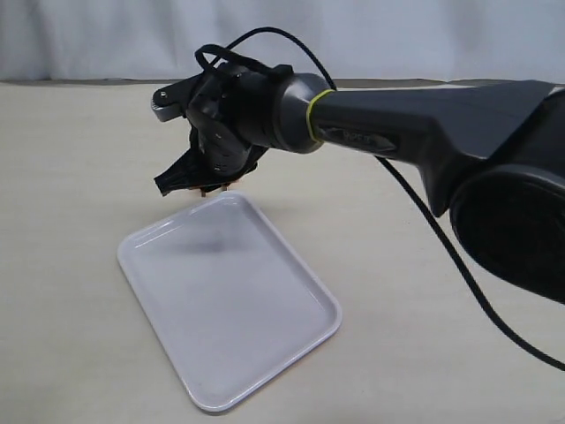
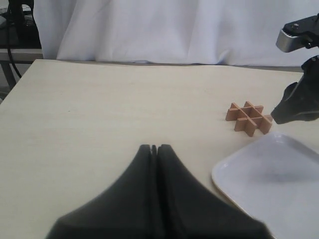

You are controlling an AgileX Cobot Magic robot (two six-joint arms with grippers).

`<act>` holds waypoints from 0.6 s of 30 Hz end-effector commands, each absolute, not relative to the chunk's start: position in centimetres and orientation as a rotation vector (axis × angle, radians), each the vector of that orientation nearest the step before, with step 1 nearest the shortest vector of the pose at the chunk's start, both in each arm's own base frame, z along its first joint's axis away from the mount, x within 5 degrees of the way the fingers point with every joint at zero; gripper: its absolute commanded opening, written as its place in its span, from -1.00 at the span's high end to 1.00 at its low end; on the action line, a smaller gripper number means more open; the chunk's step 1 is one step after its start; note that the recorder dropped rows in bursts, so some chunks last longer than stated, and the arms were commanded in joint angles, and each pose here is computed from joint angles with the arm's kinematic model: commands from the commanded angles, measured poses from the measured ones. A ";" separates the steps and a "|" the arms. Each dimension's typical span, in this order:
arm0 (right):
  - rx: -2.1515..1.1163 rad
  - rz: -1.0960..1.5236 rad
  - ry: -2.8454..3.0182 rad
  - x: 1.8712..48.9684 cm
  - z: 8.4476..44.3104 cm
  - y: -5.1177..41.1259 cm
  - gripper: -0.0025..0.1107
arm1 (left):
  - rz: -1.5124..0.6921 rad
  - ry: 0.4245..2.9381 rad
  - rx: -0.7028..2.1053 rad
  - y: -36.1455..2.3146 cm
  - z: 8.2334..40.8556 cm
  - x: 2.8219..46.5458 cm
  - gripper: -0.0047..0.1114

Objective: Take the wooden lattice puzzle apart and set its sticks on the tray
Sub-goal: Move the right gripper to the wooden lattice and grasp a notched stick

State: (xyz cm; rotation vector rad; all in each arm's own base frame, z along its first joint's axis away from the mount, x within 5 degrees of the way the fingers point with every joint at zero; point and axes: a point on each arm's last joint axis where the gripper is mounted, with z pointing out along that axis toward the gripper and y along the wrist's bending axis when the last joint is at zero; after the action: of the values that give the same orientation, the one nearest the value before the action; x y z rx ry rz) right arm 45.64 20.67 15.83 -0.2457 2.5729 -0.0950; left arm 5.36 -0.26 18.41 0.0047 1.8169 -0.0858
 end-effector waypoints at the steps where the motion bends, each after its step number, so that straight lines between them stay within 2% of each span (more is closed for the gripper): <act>1: -0.177 -0.034 2.576 46.6 15.7 19.4 0.35 | -0.095 1.807 0.009 -0.3 18.4 5.4 0.92; 18: -0.153 0.066 2.570 47.7 12.7 19.0 0.41 | -0.097 1.805 0.008 -0.3 18.4 5.4 0.92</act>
State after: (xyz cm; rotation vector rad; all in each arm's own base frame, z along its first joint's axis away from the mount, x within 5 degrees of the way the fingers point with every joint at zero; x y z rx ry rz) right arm 47.36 19.10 12.71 -0.1645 2.6003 0.0373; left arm 5.36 -0.26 18.41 0.0047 1.8169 -0.0858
